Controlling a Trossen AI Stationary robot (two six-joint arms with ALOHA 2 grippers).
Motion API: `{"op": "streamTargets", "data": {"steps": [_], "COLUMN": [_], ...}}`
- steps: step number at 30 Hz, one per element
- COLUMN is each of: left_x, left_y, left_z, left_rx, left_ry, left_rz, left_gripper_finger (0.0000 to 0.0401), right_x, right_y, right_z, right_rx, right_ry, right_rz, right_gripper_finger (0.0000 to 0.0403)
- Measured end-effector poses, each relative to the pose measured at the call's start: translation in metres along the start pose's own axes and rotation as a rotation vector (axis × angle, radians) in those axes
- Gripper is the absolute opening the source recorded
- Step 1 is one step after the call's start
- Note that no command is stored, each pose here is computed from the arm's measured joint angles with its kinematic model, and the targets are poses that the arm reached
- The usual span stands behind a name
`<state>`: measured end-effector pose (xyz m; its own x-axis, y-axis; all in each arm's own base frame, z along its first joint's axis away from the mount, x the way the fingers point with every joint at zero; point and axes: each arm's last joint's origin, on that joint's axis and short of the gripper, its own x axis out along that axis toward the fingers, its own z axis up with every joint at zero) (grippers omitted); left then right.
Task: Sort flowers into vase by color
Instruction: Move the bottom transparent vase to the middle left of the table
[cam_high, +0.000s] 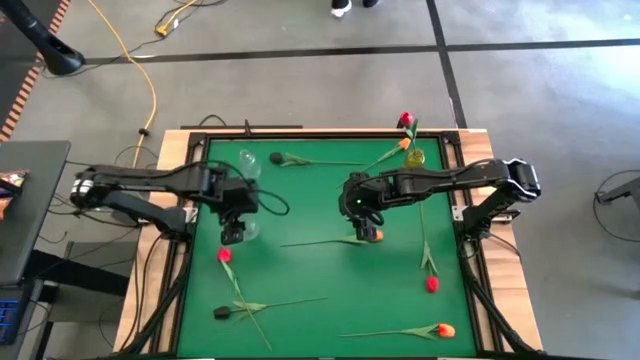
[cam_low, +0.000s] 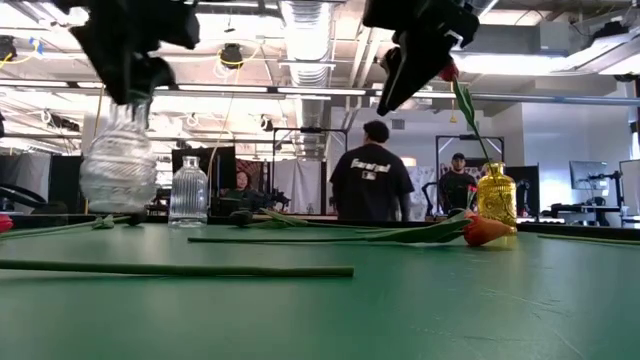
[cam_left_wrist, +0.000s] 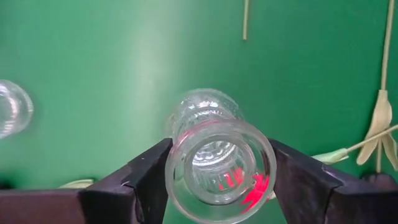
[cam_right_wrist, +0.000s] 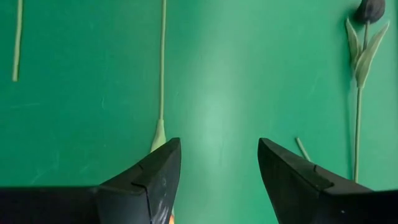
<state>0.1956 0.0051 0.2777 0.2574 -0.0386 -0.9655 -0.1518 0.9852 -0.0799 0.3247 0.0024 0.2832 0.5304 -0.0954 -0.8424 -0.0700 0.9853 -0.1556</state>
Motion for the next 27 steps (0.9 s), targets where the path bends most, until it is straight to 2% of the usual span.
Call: {"op": "streamTargets", "data": {"steps": [4,10,19,27], "left_x": [0.007,0.014,0.015,0.015], "left_y": [-0.007,-0.014,-0.017,-0.017], "left_z": [-0.007,-0.009,-0.01,-0.01], "left_rx": [0.001,0.026,0.051,0.059], "left_ry": [-0.017,0.002,-0.001,0.01], "left_rz": [-0.013,-0.01,-0.025,-0.046], "left_gripper_finger": [0.0218,0.0238,0.0245,0.0283], "right_x": [0.0,0.0,0.0,0.0], "right_y": [0.001,0.0,0.0,0.0], "right_z": [0.002,0.005,0.007,0.007], "right_rx": [-0.003,0.0,0.003,0.003], "right_ry": [-0.019,-0.056,-0.07,-0.069], "right_rz": [-0.001,-0.005,-0.007,-0.006], "right_gripper_finger": [0.024,0.024,0.024,0.024]}}
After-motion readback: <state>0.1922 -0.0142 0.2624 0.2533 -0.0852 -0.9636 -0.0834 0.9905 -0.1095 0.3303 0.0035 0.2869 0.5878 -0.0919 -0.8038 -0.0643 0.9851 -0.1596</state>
